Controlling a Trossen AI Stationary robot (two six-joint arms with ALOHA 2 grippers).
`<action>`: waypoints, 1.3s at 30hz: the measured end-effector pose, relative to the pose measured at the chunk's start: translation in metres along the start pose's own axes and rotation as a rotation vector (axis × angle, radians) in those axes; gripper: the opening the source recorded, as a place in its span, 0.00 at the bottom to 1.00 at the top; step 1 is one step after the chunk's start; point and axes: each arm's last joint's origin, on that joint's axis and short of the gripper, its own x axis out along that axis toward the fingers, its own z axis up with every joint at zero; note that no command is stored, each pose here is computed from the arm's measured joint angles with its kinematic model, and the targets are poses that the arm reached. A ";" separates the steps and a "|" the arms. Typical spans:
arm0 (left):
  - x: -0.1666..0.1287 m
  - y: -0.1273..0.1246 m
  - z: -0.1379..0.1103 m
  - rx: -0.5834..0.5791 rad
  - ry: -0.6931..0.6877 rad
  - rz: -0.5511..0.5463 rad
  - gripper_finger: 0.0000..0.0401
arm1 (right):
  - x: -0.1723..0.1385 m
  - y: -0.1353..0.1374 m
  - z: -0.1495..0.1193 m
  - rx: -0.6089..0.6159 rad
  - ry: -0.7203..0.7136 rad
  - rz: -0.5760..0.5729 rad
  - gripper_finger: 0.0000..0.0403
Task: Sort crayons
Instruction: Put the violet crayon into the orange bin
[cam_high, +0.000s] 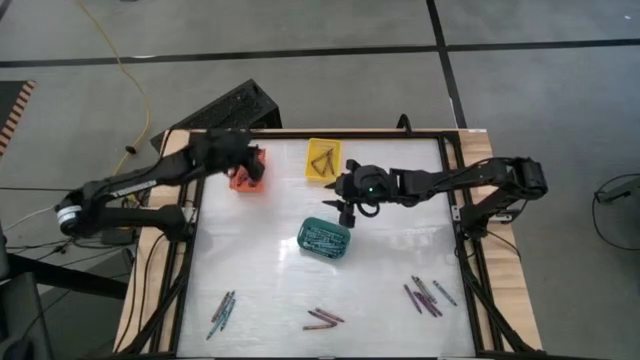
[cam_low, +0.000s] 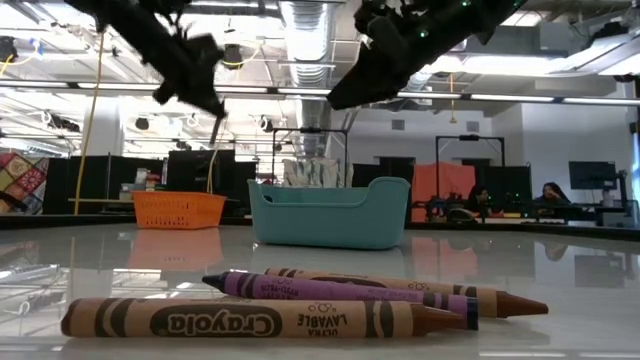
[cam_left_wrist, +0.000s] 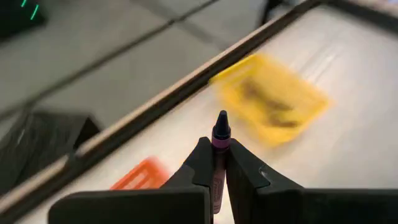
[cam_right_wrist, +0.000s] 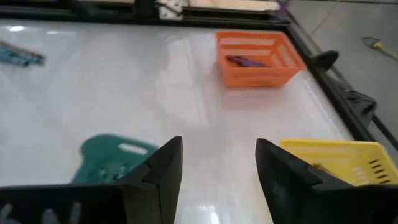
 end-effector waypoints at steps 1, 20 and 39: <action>0.007 0.008 -0.002 -0.026 0.034 0.024 0.01 | 0.000 0.003 -0.001 -0.002 0.006 0.008 0.48; 0.089 0.071 -0.055 -0.283 0.499 0.000 0.04 | -0.012 0.040 -0.023 -0.111 0.238 -0.015 0.43; 0.088 0.074 -0.040 -0.314 0.535 -0.039 0.31 | -0.019 0.054 -0.032 -0.124 0.336 0.080 0.43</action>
